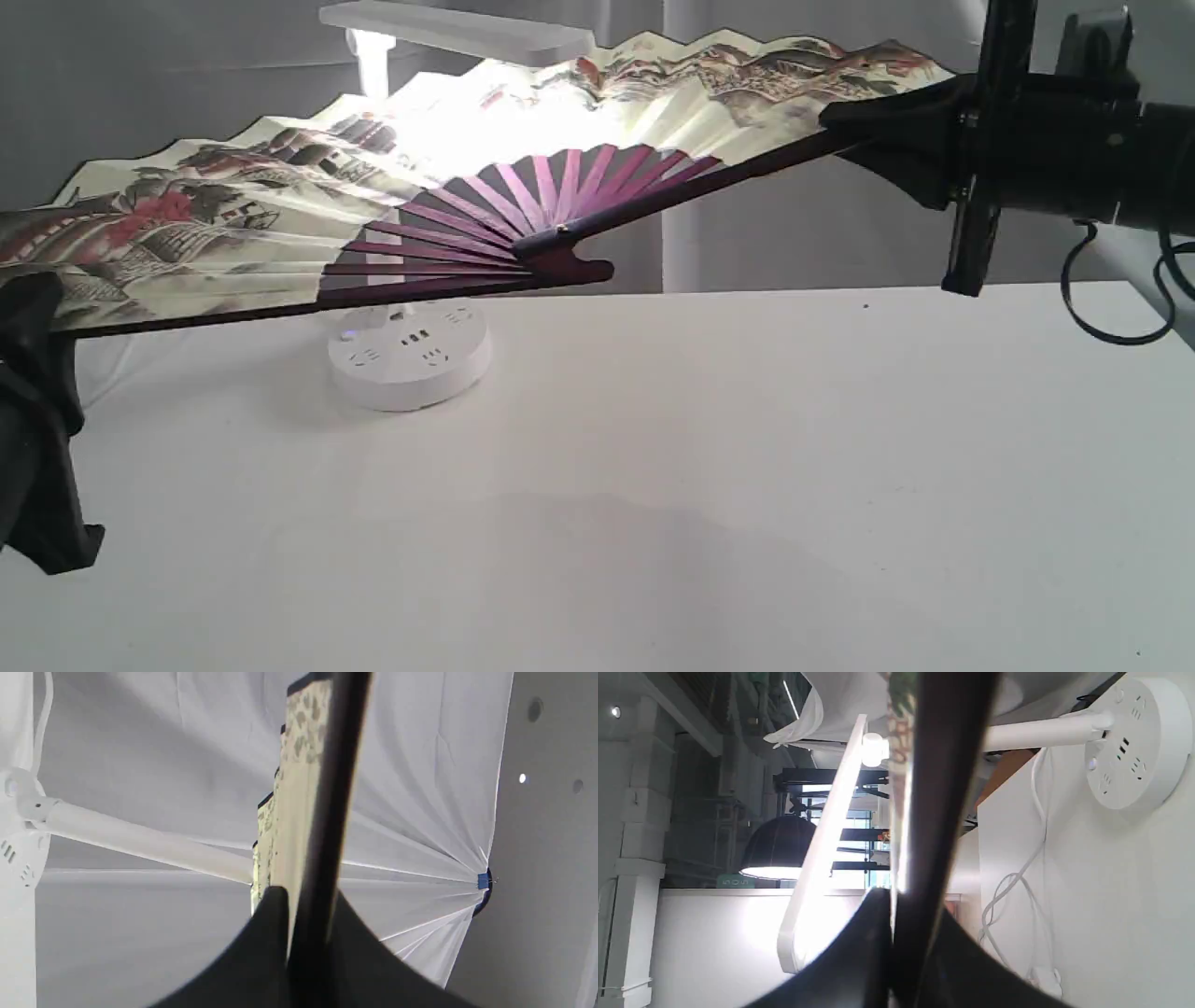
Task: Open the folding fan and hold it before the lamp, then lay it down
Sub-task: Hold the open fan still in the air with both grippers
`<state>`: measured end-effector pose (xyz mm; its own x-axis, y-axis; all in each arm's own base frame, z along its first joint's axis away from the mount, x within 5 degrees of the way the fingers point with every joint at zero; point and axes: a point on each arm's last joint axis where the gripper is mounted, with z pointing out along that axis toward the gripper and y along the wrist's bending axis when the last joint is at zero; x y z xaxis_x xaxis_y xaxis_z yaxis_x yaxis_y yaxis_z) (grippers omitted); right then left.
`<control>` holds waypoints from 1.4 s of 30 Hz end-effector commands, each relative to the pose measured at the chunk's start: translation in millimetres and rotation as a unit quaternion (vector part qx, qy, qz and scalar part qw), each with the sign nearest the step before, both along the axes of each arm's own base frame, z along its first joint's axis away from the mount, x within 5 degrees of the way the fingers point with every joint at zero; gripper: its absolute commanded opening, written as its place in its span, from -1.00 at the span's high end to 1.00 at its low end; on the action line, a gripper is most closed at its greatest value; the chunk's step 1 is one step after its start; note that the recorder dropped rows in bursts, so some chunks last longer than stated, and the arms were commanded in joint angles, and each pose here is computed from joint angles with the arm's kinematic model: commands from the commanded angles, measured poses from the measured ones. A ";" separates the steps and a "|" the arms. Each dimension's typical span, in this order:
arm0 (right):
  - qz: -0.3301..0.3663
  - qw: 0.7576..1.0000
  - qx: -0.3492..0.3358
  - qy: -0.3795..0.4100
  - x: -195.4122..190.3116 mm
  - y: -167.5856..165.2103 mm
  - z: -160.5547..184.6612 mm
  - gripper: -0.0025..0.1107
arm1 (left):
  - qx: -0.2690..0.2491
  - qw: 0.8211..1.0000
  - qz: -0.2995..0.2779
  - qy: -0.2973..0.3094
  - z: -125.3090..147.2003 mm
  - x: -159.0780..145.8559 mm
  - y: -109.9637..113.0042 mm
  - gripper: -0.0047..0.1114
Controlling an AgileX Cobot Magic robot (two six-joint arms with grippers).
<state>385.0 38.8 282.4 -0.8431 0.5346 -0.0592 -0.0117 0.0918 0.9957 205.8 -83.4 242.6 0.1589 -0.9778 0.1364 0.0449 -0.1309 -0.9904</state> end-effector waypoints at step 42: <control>-0.004 0.999 -0.045 -0.010 -1.0 -6.5 -3.4 0.96 | -0.043 0.997 0.045 -0.048 9.7 -3.1 11.9 0.92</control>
